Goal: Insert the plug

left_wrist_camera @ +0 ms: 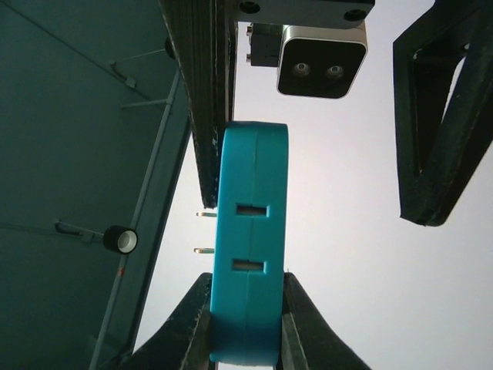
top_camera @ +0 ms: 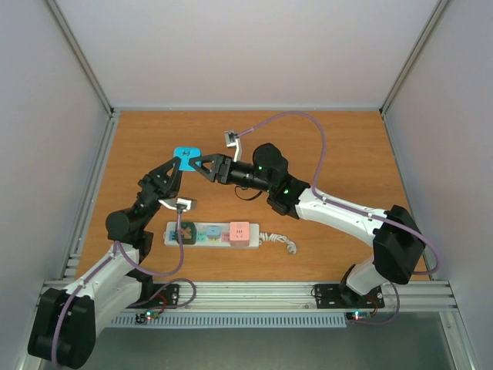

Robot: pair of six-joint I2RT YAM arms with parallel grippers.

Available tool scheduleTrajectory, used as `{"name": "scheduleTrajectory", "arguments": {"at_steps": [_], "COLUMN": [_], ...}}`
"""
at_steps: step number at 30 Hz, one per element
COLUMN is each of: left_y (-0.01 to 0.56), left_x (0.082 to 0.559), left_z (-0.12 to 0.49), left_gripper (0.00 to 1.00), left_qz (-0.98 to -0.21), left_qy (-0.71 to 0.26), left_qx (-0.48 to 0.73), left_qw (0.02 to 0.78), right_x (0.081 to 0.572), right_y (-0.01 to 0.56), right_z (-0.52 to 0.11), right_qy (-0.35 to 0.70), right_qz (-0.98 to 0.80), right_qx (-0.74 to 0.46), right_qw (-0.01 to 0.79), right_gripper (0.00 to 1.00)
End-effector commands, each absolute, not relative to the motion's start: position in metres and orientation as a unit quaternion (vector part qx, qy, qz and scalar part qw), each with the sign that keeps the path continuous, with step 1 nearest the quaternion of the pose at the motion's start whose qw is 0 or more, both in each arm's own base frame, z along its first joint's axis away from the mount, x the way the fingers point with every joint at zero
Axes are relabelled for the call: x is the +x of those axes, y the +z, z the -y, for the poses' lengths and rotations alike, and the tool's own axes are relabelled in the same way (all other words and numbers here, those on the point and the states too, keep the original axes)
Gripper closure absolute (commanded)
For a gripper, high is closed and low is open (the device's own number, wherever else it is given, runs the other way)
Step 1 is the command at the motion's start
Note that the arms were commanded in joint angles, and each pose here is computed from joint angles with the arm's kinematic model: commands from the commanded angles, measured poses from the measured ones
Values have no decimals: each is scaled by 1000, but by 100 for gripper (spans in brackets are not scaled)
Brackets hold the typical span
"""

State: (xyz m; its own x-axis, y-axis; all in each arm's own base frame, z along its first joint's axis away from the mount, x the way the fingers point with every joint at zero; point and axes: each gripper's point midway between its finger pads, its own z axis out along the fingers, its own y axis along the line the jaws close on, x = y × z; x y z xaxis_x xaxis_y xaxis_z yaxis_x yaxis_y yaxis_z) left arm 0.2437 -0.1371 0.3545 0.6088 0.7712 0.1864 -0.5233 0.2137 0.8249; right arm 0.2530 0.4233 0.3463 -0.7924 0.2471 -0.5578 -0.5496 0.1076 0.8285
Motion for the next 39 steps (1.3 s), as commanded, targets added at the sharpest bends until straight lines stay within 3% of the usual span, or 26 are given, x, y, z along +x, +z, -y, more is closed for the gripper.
{"name": "scheduleTrajectory", "arguments": {"at_steps": [1,6,13,31,36,39], "left_y": [416,415,416,407,403,401], "left_x": [195,196,190,186,185,186], "left_z": [123,123,123,126,127,128], "left_gripper": [99,99,99,99,99,99], "left_qz": [-31,-38,-31,-25,-19,-16], "left_qy": [485,479,474,469,473,476], "left_qx": [357,359,357,368,369,369], "left_qw": [798,800,804,802,800,798], "right_x": [257,262,277,293,294,293], "right_y": [338,348,358,360,358,360], "right_z": [-436,-445,-439,-437,-436,-437], "right_qy": [645,649,648,668,667,672], "right_qz": [-694,-688,-683,-672,-674,-671], "right_qx": [-122,-127,-107,-102,-99,-99], "right_qw": [296,299,319,302,302,297], "right_gripper": [35,36,45,50,56,66]}}
